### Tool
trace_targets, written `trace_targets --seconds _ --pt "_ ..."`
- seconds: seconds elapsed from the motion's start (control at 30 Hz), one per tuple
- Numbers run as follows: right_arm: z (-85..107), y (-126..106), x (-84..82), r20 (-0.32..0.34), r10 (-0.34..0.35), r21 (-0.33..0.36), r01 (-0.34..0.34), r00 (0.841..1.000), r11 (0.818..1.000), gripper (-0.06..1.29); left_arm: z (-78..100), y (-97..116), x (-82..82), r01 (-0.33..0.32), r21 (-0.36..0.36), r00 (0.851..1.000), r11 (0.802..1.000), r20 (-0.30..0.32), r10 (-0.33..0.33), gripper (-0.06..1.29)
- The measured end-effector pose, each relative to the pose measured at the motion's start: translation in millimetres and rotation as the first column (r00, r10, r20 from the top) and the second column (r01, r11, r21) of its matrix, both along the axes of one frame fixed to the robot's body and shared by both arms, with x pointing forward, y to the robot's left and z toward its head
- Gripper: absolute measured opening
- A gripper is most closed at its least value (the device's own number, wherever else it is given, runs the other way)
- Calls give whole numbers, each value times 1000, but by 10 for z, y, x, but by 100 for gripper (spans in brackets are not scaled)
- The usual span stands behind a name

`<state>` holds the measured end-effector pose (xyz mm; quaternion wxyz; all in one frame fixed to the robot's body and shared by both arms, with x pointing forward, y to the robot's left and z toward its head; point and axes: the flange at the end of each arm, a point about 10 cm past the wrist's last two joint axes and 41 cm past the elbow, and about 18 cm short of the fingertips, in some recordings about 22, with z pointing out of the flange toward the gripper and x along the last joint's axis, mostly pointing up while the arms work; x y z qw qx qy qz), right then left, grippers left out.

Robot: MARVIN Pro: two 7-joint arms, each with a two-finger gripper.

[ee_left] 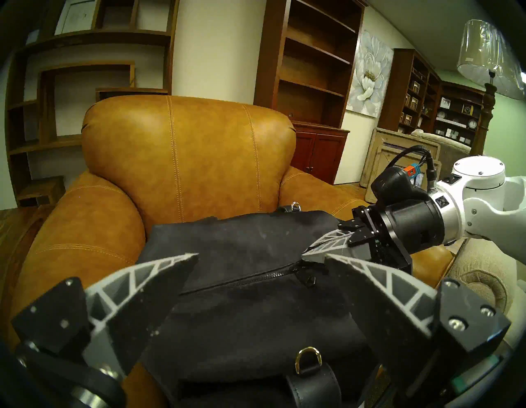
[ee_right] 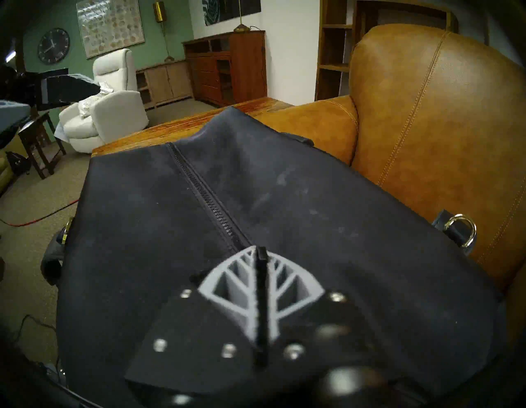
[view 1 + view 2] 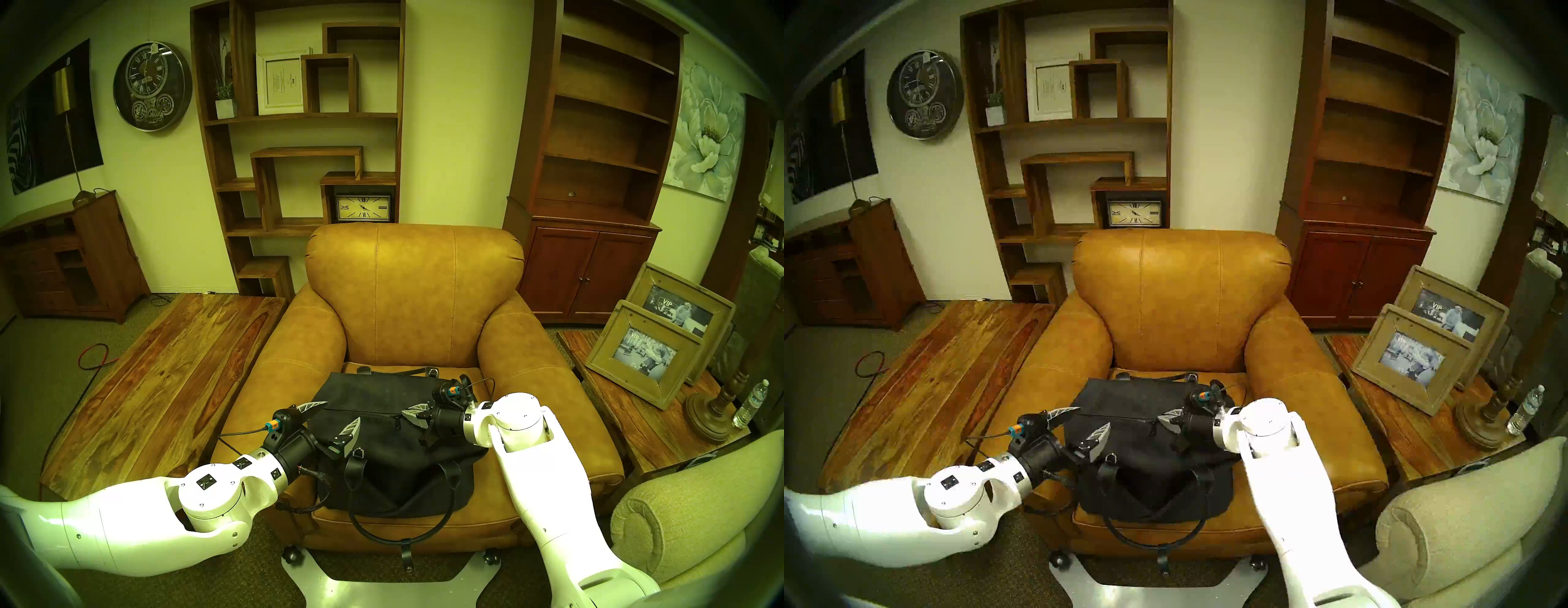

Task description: Open a bag with a zipper

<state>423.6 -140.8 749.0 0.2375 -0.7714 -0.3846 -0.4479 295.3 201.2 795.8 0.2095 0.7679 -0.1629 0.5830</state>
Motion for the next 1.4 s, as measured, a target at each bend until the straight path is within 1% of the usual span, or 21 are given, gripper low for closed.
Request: trace_targets --seconds 0.03,0.07,0.1,0.13,0.33,0.5,0.67,0.8,0.87,0.97,1.07,1.13,1.27,1.37,1.4 --pt "3 -11 -3 3 -7 2 7 1000 1000 36 1 -1 0 -1 1 1000 1000 0 1 124" --pt "4 -26 -11 5 -15 6 15 1000 1000 25 4 -3 1 -1 6 1000 1000 2 1 124" --pt "3 -39 -20 6 -21 9 21 1000 1000 8 6 -8 1 1 9 1000 1000 3 -1 124" --pt "-2 -56 -34 6 -28 12 28 1000 1000 -2 8 -18 -3 8 19 1000 1000 4 -8 124" --pt "-30 -100 -93 5 -44 22 44 999 999 -3 -22 -110 -15 54 91 998 994 -19 -52 124" --pt "-46 -120 -117 5 -49 28 49 999 998 -3 -40 -234 -1 98 117 995 988 -31 -95 124" --pt "-58 -127 -130 5 -51 31 51 999 998 -3 -62 -382 36 136 137 991 981 -35 -132 124" --pt "-59 -131 -130 8 -51 35 51 999 998 -3 -133 -527 107 167 178 985 970 -62 -158 124" --pt "-59 -132 -128 9 -51 35 51 999 998 -3 -147 -552 130 171 187 985 967 -68 -161 124" --pt "-60 -137 -124 10 -52 36 51 999 998 -3 -171 -636 220 186 219 982 958 -79 -172 124" --pt "-62 -140 -123 10 -52 37 52 999 998 -3 -188 -677 272 192 242 981 951 -79 -178 124" --pt "-64 -145 -121 10 -53 39 52 999 998 -3 -224 -736 329 202 274 979 940 -77 -188 124" --pt "-68 -150 -119 10 -53 41 53 999 998 -3 -299 -829 378 220 321 976 921 -79 -205 124" --pt "-76 -159 -115 9 -53 42 53 999 998 -3 -391 -913 423 231 366 973 902 -78 -217 124" --pt "-77 -160 -114 9 -53 42 53 999 998 -3 -405 -923 432 230 372 973 899 -77 -217 124"
